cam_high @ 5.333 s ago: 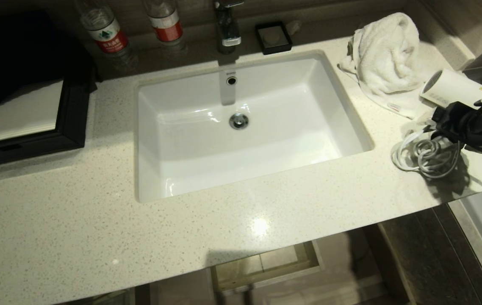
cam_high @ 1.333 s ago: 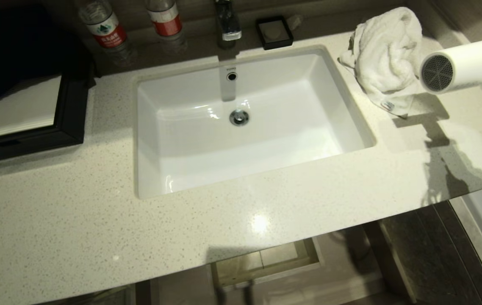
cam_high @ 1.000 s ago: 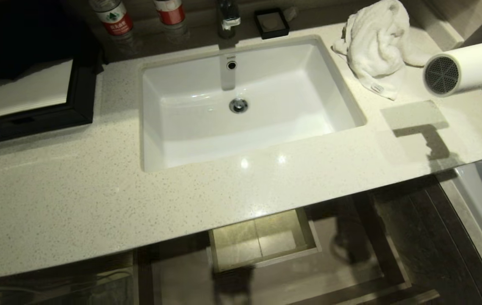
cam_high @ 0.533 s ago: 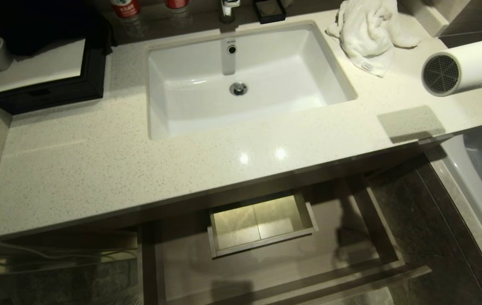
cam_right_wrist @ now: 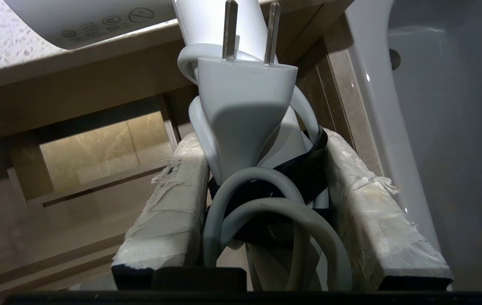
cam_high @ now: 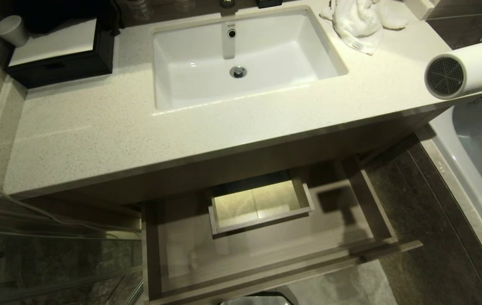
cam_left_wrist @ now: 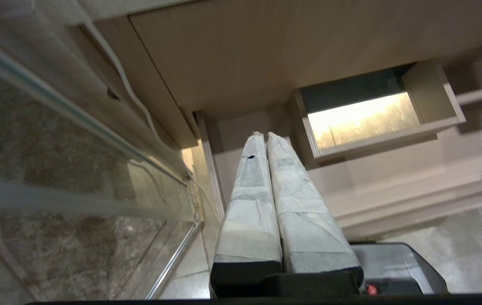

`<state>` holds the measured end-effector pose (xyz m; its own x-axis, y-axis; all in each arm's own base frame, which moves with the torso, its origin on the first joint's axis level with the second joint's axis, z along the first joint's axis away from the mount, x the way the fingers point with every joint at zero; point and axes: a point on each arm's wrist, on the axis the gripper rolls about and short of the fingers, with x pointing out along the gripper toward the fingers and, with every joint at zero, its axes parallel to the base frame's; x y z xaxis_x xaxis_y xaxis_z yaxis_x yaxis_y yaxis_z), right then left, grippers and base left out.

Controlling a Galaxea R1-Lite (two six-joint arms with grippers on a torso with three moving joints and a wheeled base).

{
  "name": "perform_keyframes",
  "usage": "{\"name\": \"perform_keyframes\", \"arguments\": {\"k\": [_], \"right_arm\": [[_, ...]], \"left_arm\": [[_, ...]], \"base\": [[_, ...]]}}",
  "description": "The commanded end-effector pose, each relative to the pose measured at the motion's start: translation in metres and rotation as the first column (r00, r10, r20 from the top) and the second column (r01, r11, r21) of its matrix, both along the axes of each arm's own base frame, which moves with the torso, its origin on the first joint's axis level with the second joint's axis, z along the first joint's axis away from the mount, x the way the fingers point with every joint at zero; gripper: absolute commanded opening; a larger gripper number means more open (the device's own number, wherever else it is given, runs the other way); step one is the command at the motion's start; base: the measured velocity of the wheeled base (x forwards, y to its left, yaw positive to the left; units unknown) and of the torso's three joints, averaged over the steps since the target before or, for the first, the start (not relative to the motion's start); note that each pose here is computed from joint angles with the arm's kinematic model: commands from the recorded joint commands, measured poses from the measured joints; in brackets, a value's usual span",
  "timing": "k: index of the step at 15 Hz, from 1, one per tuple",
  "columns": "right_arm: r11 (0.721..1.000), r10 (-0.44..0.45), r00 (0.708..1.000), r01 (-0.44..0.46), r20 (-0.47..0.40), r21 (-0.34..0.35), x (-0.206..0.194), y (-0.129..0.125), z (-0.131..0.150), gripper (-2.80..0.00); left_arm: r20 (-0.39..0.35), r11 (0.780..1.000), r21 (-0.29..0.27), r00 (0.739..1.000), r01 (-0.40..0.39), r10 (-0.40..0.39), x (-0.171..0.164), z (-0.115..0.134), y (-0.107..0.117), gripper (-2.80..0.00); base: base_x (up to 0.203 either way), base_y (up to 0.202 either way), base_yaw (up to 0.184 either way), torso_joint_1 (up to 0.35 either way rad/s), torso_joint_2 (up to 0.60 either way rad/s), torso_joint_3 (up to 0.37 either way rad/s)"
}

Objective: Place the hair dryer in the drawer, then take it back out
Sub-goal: Put it into the drawer

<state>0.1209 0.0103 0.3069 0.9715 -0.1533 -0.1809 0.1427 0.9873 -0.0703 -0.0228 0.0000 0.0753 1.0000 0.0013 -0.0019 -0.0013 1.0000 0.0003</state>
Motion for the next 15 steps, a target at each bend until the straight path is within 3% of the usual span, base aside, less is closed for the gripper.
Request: {"name": "perform_keyframes", "arguments": {"k": [1,11,15], "right_arm": [[1.0,0.001,1.0,-0.001,0.005,0.0,-0.0048,-0.0004,-0.0008,-2.8],[1.0,0.012,1.0,-0.012,0.017,-0.005,-0.0128,-0.0004,-0.0023,-2.8],[1.0,0.008,1.0,-0.008,0.02,-0.006,-0.0144,-0.0008,-0.0028,-2.8]], "left_arm": [[0.0,1.0,0.0,1.0,0.0,0.0,0.0,-0.0004,0.0,-2.8],[0.0,1.0,0.0,1.0,0.0,0.0,0.0001,-0.0003,0.0,-2.8],[0.0,1.0,0.0,1.0,0.0,0.0,0.0,0.0,0.0,-2.8]], "base": [[0.0,0.0,0.0,-0.276,0.06,-0.207],[0.0,0.0,0.0,-0.234,-0.01,-0.248],[0.0,0.0,0.0,-0.11,-0.05,-0.155]]}}
